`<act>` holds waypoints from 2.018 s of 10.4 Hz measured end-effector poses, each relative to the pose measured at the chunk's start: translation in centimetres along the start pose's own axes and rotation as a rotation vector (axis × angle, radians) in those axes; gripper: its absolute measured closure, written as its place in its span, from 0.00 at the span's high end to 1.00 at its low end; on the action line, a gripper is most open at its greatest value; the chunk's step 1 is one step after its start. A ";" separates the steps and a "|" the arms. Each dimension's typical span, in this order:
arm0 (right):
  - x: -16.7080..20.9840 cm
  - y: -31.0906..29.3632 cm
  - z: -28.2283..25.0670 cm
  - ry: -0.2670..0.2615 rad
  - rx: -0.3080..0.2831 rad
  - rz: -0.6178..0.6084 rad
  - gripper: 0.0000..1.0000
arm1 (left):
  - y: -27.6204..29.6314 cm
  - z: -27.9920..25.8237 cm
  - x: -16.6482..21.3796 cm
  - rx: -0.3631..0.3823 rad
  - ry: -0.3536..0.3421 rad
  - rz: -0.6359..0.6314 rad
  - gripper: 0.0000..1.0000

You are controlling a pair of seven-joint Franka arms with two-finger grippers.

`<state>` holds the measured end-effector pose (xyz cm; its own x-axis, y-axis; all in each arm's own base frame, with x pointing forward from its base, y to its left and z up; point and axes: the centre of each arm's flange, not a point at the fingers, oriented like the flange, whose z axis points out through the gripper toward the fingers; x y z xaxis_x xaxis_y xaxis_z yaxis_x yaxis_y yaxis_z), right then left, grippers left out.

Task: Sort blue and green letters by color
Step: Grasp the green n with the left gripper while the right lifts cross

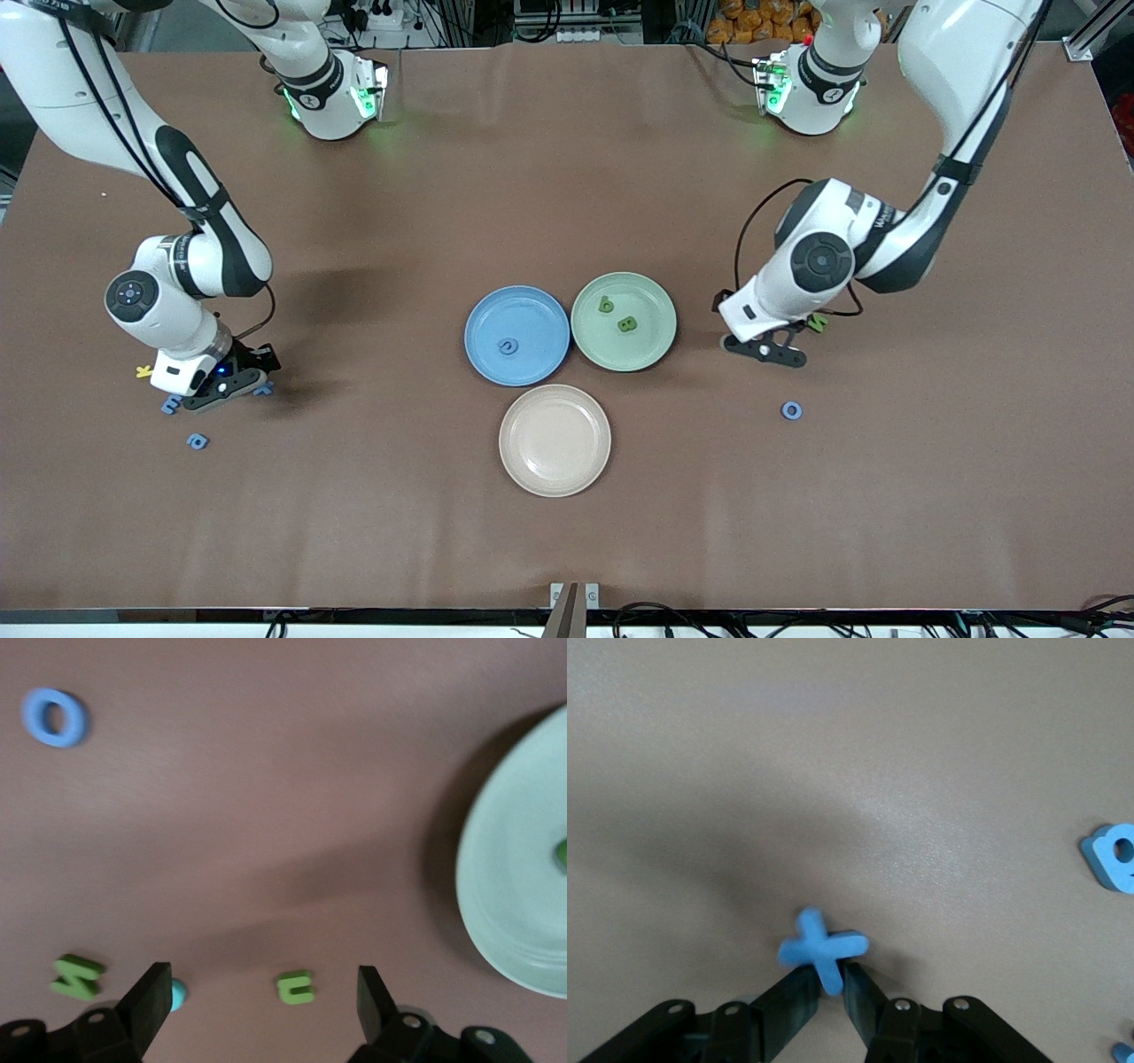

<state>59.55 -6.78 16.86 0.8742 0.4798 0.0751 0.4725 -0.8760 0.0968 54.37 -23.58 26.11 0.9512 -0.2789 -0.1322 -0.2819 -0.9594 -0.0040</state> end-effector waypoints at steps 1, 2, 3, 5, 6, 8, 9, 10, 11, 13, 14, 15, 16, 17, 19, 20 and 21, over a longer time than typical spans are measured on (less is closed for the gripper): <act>-0.1 -0.1 0.2 0.007 -0.001 0.001 0.22 | 0.9 1.5 -1.1 -0.010 0.013 0.016 0.92; -0.2 -0.1 0.4 0.010 -0.001 0.001 0.22 | 1.3 2.9 -2.0 -0.019 0.019 0.022 0.86; -0.2 -0.2 0.7 0.013 -0.001 0.001 0.22 | 1.4 4.1 -2.9 -0.025 0.014 0.010 0.85; -0.2 -0.3 1.1 0.017 0.000 0.001 0.22 | 1.7 5.4 -4.0 -0.025 -0.006 -0.062 0.77; -0.2 -0.3 1.2 0.018 0.000 0.001 0.22 | 2.0 5.7 -4.3 -0.023 -0.013 -0.098 0.76; -0.3 -0.3 1.3 0.018 0.001 0.001 0.19 | 2.1 6.4 -4.8 -0.020 -0.028 -0.129 0.74; -0.3 -0.3 1.3 0.018 0.001 0.001 0.17 | 2.0 6.7 -5.0 -0.022 -0.031 -0.143 0.72; -0.2 -0.4 1.3 0.018 0.002 0.001 0.16 | 2.0 7.2 -5.2 -0.027 -0.034 -0.160 0.72; -0.2 -0.4 1.3 0.018 0.002 0.001 0.14 | 2.1 7.8 -5.4 -0.034 -0.034 -0.169 0.72; -0.2 -0.4 1.3 0.018 0.002 0.001 0.13 | 2.2 8.7 -5.7 -0.045 -0.036 -0.171 0.73; -0.2 -0.4 1.3 0.018 0.002 0.001 0.13 | 2.1 8.9 -5.8 -0.045 -0.038 -0.171 0.73; -0.2 -0.4 1.3 0.018 0.002 0.001 0.13 | 2.1 8.9 -5.8 -0.045 -0.037 -0.171 0.73; -0.2 -0.4 1.3 0.018 0.002 0.002 0.12 | 2.1 8.9 -5.8 -0.042 -0.036 -0.168 0.73; -0.2 -0.4 1.3 0.018 0.002 0.002 0.11 | 1.9 8.9 -5.8 -0.040 -0.036 -0.168 0.73; -0.1 -0.3 1.2 0.021 0.000 0.004 0.10 | 1.6 9.1 -5.9 -0.035 -0.037 -0.166 0.72; 0.0 -0.2 1.0 0.021 -0.002 0.010 0.08 | 1.6 9.1 -5.9 -0.034 -0.037 -0.165 0.72; 0.2 0.0 0.6 0.016 -0.002 0.014 0.05 | 1.4 9.1 -6.0 -0.030 -0.036 -0.163 0.72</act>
<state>59.79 -6.75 16.24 0.8787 0.4683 0.0925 0.4601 -0.8825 0.0974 47.16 -22.91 17.84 0.9787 -0.1182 -0.1680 -0.1197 -0.9928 0.0014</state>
